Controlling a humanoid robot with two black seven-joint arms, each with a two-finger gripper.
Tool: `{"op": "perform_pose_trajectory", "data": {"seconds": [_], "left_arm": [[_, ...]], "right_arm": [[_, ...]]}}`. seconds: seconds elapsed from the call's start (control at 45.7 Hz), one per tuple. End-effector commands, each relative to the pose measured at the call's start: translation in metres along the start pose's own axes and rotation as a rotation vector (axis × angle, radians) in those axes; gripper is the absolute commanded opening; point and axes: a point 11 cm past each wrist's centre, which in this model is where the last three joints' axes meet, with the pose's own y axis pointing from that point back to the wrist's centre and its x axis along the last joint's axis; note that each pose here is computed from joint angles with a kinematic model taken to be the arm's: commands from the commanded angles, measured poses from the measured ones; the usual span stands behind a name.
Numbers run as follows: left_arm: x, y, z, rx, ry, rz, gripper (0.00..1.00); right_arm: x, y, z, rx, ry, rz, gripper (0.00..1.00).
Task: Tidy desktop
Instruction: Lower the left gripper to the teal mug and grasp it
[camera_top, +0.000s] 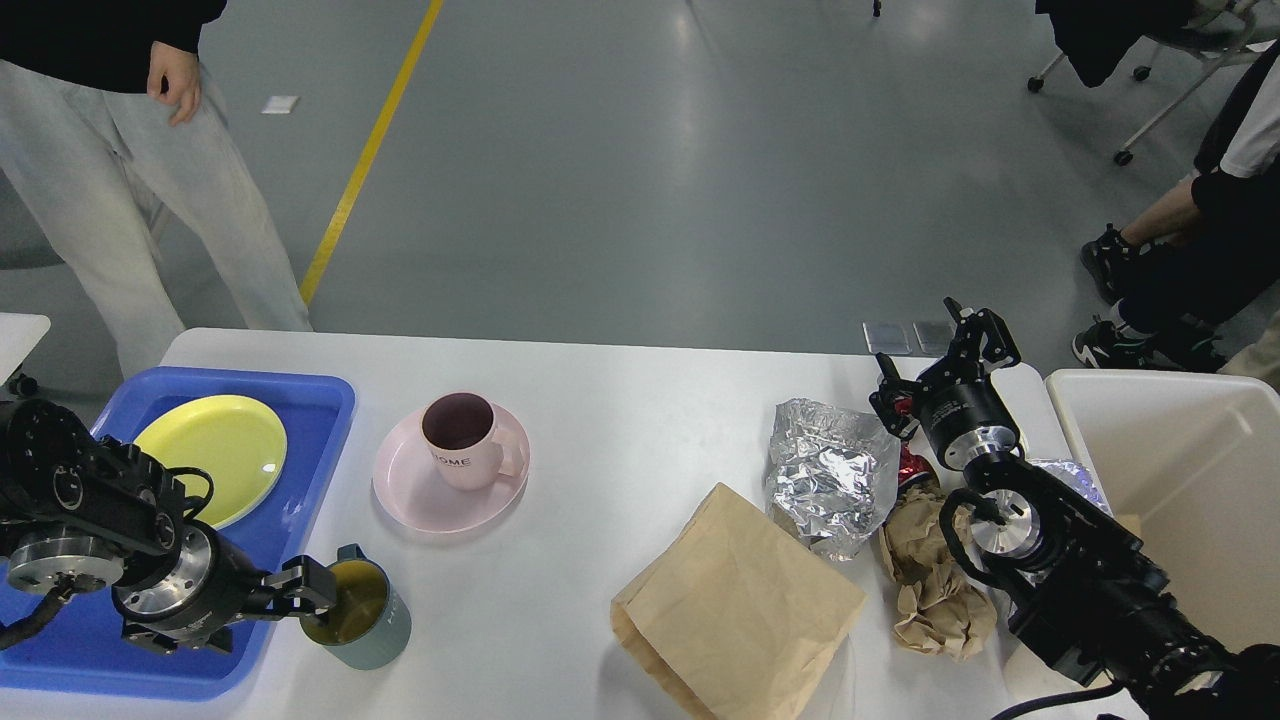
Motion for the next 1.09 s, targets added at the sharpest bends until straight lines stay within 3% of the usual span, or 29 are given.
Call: {"op": "perform_pose_trajectory", "data": {"seconds": [0.0, 0.306, 0.481, 0.766, 0.832, 1.007, 1.072], "left_arm": [[0.004, -0.009, 0.001, -0.004, -0.001, 0.023, 0.89], [0.017, -0.025, -0.008, 0.017, -0.002, 0.057, 0.88], [0.012, -0.049, 0.015, -0.045, -0.009, 0.044, 0.84], [0.006, -0.052, 0.016, -0.048, -0.027, 0.015, 0.37], [0.004, -0.052, 0.011, -0.034, -0.026, 0.001, 0.21], [0.005, -0.048, 0.004, -0.02, -0.016, -0.025, 0.0], [0.005, -0.048, 0.004, -0.02, -0.017, -0.025, 0.0]], "right_arm": [[-0.001, 0.0, 0.0, 0.0, -0.001, -0.002, 1.0], [0.0, 0.0, 0.0, 0.0, 0.0, 0.0, 1.0], [0.0, 0.0, 0.0, 0.001, 0.0, 0.0, 1.0], [0.0, 0.0, 0.0, 0.001, 0.0, 0.0, 1.0], [0.0, 0.0, 0.0, 0.0, 0.0, 0.0, 1.0], [0.0, 0.0, 0.0, 0.0, 0.0, 0.0, 1.0], [0.0, 0.0, 0.0, 0.0, 0.0, 0.0, 1.0]]}}
